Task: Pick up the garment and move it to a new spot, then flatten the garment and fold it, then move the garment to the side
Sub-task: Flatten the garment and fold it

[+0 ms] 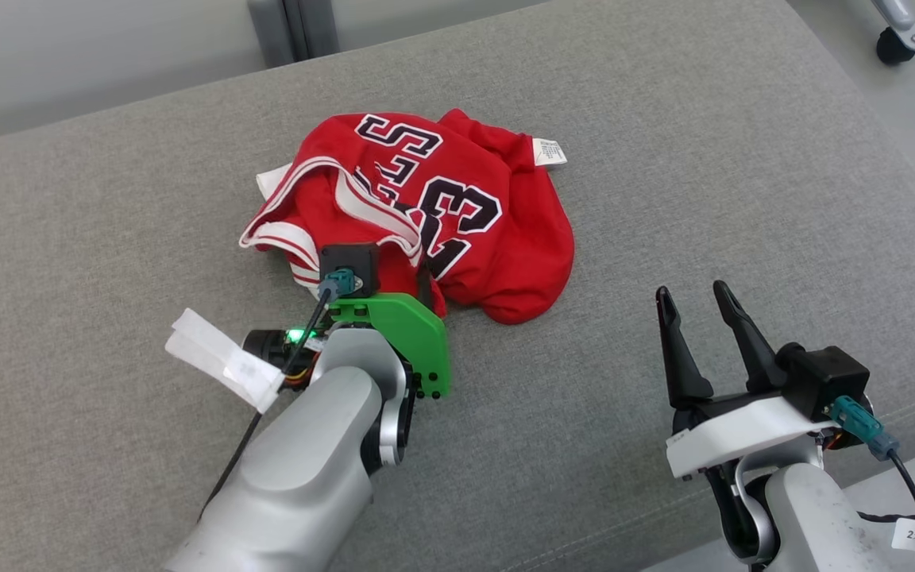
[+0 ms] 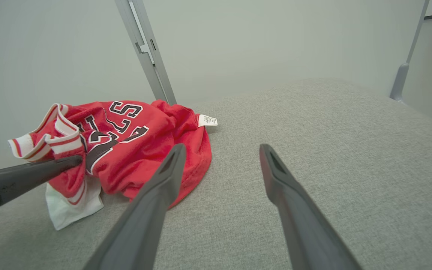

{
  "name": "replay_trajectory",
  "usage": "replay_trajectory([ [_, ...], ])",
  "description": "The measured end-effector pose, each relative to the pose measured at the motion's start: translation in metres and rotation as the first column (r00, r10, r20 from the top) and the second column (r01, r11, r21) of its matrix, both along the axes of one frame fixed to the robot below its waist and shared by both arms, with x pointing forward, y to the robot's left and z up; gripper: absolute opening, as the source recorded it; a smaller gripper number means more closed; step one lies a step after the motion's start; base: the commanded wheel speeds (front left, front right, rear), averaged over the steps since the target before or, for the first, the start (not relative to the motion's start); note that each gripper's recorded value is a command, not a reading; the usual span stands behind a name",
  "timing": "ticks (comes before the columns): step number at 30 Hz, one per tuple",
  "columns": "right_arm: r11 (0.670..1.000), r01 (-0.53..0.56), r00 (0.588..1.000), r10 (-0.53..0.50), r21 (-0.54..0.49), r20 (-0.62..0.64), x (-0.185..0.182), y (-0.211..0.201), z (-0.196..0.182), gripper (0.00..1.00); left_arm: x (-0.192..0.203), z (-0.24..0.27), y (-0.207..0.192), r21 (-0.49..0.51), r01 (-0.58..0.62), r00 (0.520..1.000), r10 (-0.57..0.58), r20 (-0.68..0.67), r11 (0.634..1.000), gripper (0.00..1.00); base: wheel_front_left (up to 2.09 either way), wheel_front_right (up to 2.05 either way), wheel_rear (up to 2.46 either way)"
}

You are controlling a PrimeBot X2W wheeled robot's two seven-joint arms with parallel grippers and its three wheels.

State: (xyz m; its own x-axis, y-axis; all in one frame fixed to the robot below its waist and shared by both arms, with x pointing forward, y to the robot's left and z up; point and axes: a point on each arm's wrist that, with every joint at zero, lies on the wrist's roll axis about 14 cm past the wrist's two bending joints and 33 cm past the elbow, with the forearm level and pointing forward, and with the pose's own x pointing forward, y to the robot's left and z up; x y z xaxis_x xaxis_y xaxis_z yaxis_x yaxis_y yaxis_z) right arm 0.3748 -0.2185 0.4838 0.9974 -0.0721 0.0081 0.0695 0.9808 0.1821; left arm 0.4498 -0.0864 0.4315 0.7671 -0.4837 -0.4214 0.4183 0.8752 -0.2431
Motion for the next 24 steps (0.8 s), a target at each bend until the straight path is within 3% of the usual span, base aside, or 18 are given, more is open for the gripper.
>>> replay_trajectory([
  [2, 1.0, 0.0, 1.0, 0.0, 0.003, 0.001, 0.001, 0.0, 0.0, 1.0, 0.005, -0.001, 0.001, 0.009, 0.007, 1.0, -0.007, 0.01, 1.0, 1.0, 0.0, 0.0, 0.0],
  [3, 1.0, 0.0, 1.0, 0.0, 0.003, 0.0, 0.002, 0.0, 0.0, 1.0, 0.005, -0.003, 0.001, 0.017, 0.02, 1.0, -0.02, 0.008, 1.0, 0.29, 0.0, 0.0, 0.0],
  [4, 1.0, 0.0, 1.0, 0.0, 0.004, -0.001, 0.002, 0.0, -0.001, 1.0, 0.005, -0.005, 0.002, 0.019, 0.027, 1.0, -0.027, 0.003, 0.999, 0.0, 0.0, 0.0, 0.0],
  [9, 1.0, -0.005, 1.0, 0.005, 0.006, 0.0, 0.005, 0.001, -0.001, 1.0, 0.008, -0.002, 0.0, -0.019, 0.051, 0.999, -0.051, 0.017, 0.999, 0.0, 0.0, 0.0, 0.0],
  [16, 1.0, -0.017, 1.0, 0.017, 0.01, 0.012, 0.007, 0.005, 0.002, 1.0, 0.014, 0.058, -0.021, -0.194, 0.11, 0.984, -0.079, 0.162, 0.975, 0.0, 0.0, 0.0, 0.0],
  [19, 1.0, -0.025, 1.0, 0.025, 0.011, 0.019, 0.008, 0.008, 0.005, 1.0, 0.01, 0.096, -0.034, -0.288, 0.171, 0.964, -0.1, 0.245, 0.942, 0.0, 0.0, 0.0, 0.0],
  [24, 0.999, -0.041, 0.999, 0.04, 0.013, 0.029, 0.01, 0.013, 0.008, 1.0, -0.008, 0.162, -0.054, -0.445, 0.294, 0.927, -0.138, 0.349, 0.846, 0.0, 0.0, 0.0, 0.0],
])
